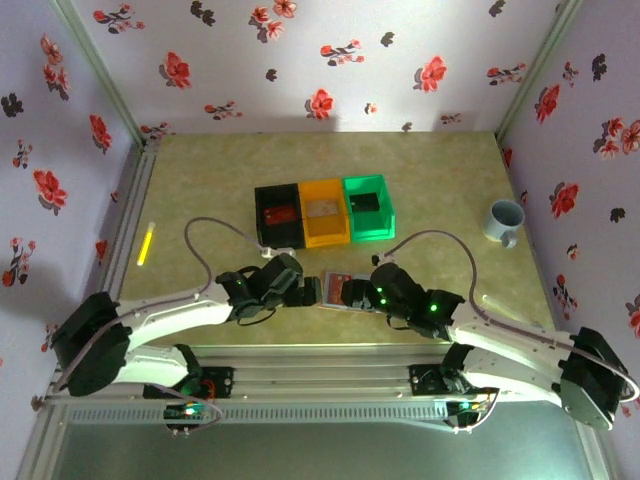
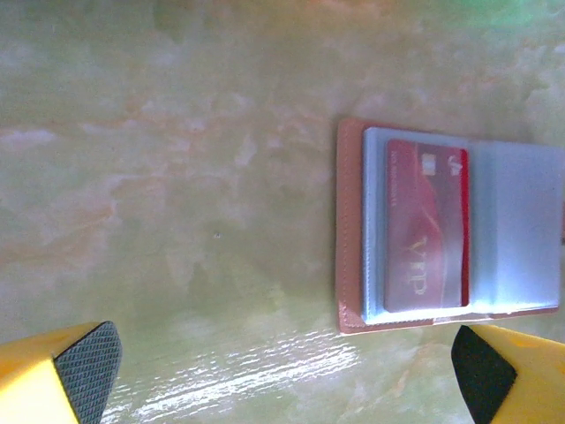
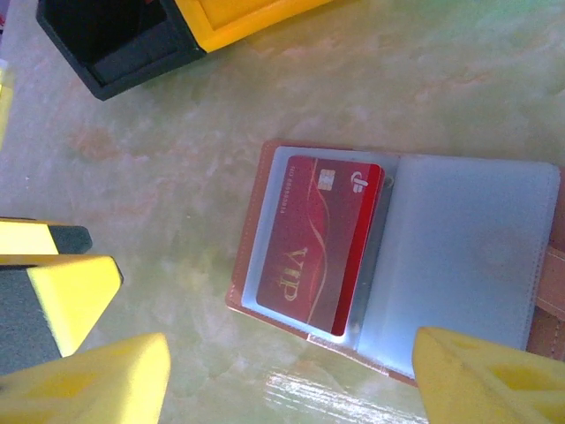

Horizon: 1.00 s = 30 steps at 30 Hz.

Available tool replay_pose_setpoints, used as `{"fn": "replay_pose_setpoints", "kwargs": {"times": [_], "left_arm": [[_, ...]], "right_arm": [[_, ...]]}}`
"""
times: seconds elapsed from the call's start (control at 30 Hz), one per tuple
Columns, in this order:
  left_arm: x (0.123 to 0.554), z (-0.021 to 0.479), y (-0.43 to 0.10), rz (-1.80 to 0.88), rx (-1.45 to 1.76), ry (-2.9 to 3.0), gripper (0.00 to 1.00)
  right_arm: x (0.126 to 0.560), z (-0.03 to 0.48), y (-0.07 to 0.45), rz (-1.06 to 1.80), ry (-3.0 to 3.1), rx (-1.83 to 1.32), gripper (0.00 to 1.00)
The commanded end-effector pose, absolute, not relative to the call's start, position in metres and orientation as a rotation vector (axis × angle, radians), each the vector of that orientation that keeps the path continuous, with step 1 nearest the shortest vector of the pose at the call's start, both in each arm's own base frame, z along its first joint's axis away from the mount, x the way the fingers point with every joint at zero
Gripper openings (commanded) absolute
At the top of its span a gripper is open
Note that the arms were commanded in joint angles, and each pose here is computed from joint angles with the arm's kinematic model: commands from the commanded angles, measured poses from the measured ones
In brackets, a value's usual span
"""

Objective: Take the credit cards out of the card holder

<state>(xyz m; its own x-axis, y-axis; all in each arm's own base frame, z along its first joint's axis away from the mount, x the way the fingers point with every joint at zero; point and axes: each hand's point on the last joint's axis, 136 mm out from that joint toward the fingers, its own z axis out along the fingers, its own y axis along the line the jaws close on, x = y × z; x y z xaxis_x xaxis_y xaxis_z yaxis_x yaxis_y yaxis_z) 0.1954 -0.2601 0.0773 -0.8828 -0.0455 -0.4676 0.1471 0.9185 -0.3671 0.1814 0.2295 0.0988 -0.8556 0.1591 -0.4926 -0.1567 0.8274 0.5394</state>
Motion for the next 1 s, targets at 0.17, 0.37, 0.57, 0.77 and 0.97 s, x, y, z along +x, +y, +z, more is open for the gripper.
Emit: {"fn": "replay_pose_setpoints", "kwargs": {"times": [0.17,0.37,0.57,0.77,0.97], "left_arm": [[0.192,0.057,-0.268,-0.493,0.022,2.673,0.99],[0.188,0.050,-0.279,-0.489,0.036,2.711,1.00],[0.187,0.047,-0.286,-0.479,0.051,2.734,1.00],[0.187,0.040,-0.286,-0.428,0.037,2.771,1.00],[0.187,0.037,-0.286,-0.380,0.034,2.803,0.98]], "right_arm": [[0.186,0.086,0.235,0.822,2.472,0.103,0.59],[0.187,0.075,0.239,0.813,2.500,0.119,0.50],[0.188,0.067,0.243,0.814,2.517,0.130,0.38],[0.189,0.060,0.246,0.805,2.533,0.135,0.35],[0.191,0.056,0.248,0.798,2.540,0.143,0.31]]}}
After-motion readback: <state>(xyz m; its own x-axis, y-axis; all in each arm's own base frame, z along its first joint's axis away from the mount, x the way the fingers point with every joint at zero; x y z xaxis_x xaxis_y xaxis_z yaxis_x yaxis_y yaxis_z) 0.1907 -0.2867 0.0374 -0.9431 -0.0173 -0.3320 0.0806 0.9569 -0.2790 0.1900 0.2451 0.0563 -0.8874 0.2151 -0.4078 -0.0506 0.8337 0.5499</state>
